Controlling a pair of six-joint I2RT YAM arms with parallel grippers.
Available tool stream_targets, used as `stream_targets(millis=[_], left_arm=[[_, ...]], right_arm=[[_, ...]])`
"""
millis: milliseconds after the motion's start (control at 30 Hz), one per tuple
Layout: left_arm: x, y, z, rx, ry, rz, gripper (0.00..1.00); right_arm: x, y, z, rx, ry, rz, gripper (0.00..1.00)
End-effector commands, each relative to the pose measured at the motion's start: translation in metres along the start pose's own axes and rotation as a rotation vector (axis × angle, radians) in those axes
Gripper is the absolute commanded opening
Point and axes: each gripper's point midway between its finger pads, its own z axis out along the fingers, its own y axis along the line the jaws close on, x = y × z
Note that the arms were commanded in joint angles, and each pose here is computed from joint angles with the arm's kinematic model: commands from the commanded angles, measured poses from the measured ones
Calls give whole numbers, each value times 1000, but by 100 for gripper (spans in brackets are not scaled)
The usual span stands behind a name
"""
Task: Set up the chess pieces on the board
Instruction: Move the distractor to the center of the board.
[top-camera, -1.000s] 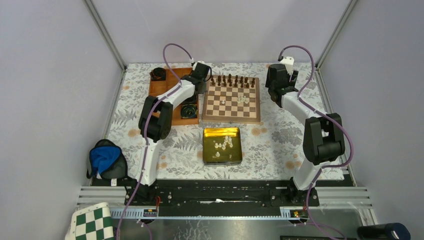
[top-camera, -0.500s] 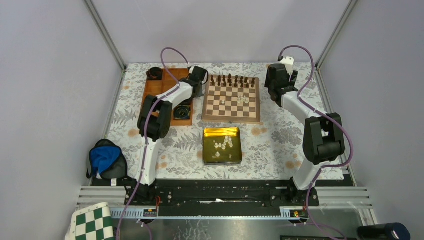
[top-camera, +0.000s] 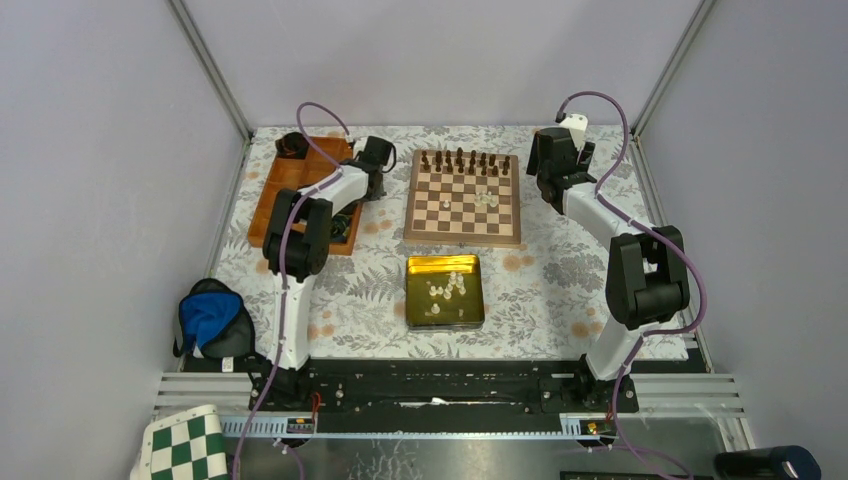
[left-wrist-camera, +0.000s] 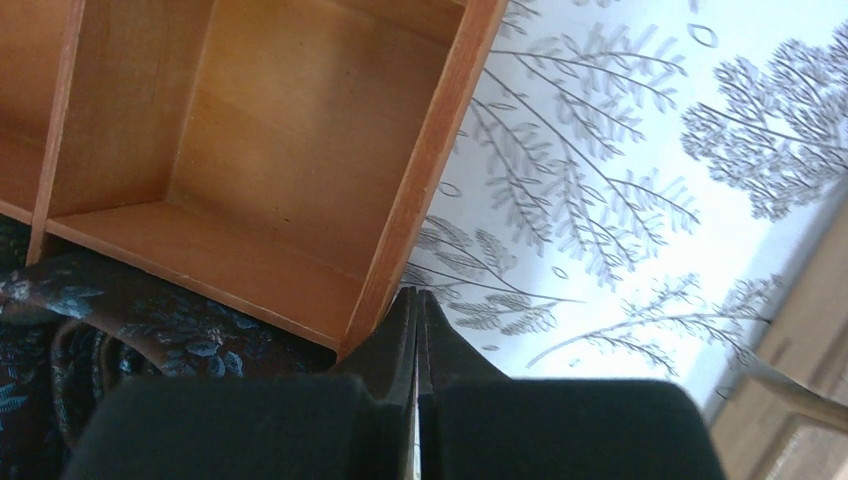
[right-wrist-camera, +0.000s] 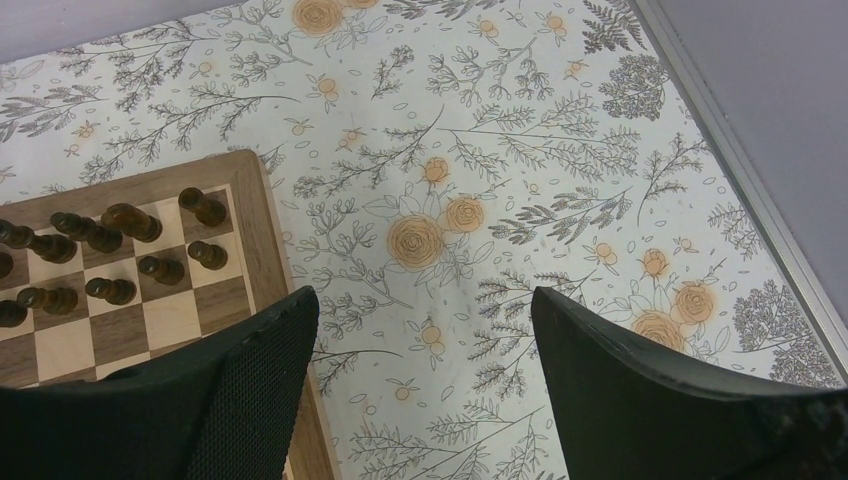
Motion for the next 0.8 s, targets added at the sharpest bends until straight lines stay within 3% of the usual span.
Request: stream_targets(millis=[0, 767], left_arm=[[-2, 43, -1, -129, 10, -56, 0], [-19, 110, 13, -232, 9, -190, 0]], right_arm=[[-15, 4, -3, -28, -35, 27, 85], [-16, 10, -1, -51, -34, 12, 86]])
